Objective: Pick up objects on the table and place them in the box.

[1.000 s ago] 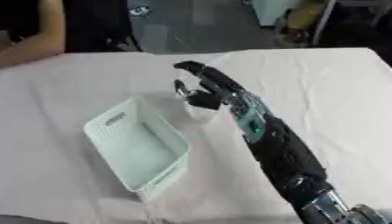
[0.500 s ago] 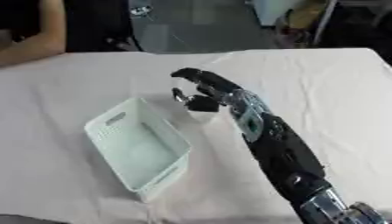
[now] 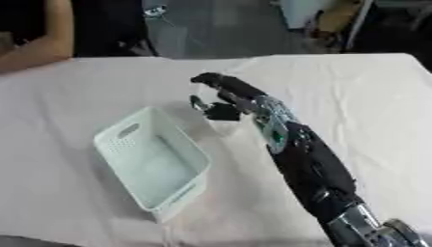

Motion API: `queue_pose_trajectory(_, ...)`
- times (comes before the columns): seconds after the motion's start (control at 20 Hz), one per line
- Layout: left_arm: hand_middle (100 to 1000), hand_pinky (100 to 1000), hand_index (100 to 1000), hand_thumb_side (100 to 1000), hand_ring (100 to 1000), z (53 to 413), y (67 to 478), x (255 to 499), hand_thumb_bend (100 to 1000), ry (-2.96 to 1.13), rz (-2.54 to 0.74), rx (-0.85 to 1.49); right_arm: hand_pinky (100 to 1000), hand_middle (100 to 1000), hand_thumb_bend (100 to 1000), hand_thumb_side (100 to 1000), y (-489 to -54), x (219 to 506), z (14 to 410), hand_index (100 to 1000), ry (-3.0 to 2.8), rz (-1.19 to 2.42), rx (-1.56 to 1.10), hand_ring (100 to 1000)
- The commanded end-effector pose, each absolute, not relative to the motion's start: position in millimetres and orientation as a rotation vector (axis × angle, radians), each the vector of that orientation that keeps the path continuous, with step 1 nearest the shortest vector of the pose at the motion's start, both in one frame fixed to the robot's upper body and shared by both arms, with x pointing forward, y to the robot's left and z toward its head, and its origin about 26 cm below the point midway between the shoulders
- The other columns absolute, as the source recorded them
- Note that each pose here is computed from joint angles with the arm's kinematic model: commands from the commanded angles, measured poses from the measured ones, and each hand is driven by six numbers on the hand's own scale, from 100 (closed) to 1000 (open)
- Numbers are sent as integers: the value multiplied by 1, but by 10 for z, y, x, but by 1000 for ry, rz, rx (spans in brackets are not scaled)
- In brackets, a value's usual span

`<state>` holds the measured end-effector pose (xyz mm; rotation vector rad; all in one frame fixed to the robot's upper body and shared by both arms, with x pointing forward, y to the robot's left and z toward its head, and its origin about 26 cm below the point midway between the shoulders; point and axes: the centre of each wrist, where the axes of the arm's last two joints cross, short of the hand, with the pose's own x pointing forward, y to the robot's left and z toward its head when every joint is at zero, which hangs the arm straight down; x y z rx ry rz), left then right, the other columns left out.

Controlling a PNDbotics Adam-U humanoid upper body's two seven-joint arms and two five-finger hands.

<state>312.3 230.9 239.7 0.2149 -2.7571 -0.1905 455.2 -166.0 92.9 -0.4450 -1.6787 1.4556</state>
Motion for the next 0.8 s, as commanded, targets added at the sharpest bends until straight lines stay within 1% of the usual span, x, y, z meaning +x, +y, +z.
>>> queue_pose_trajectory(0.05, 664, 529, 779, 782, 593, 2484, 2296, 3101, 100, -2790, -196, 205, 908, 928, 125, 876, -1737, 4592, 1051, 975, -1714, 1419, -482, 976)
queue_pose_trajectory(0.15, 665, 529, 779, 782, 593, 2483, 2297, 3101, 100, -2790, -197, 205, 908, 925, 122, 874, -1756, 4592, 1059, 974, -1720, 1402, -484, 975)
queue_pose_trajectory(0.2, 665, 529, 779, 781, 593, 2482, 2298, 3101, 100, -2789, -196, 206, 908, 927, 100, 892, -1766, 4593, 1064, 974, -1724, 1392, -487, 975)
queue_pose_trajectory(0.25, 665, 529, 779, 782, 593, 2482, 2298, 3101, 100, -2789, -196, 206, 908, 925, 121, 875, -1773, 4592, 1067, 973, -1727, 1384, -489, 976)
queue_pose_trajectory(0.8, 665, 529, 779, 782, 593, 2481, 2293, 3101, 100, -2788, -198, 204, 911, 925, 129, 869, -1854, 4608, 1083, 973, -1720, 1348, -534, 977)
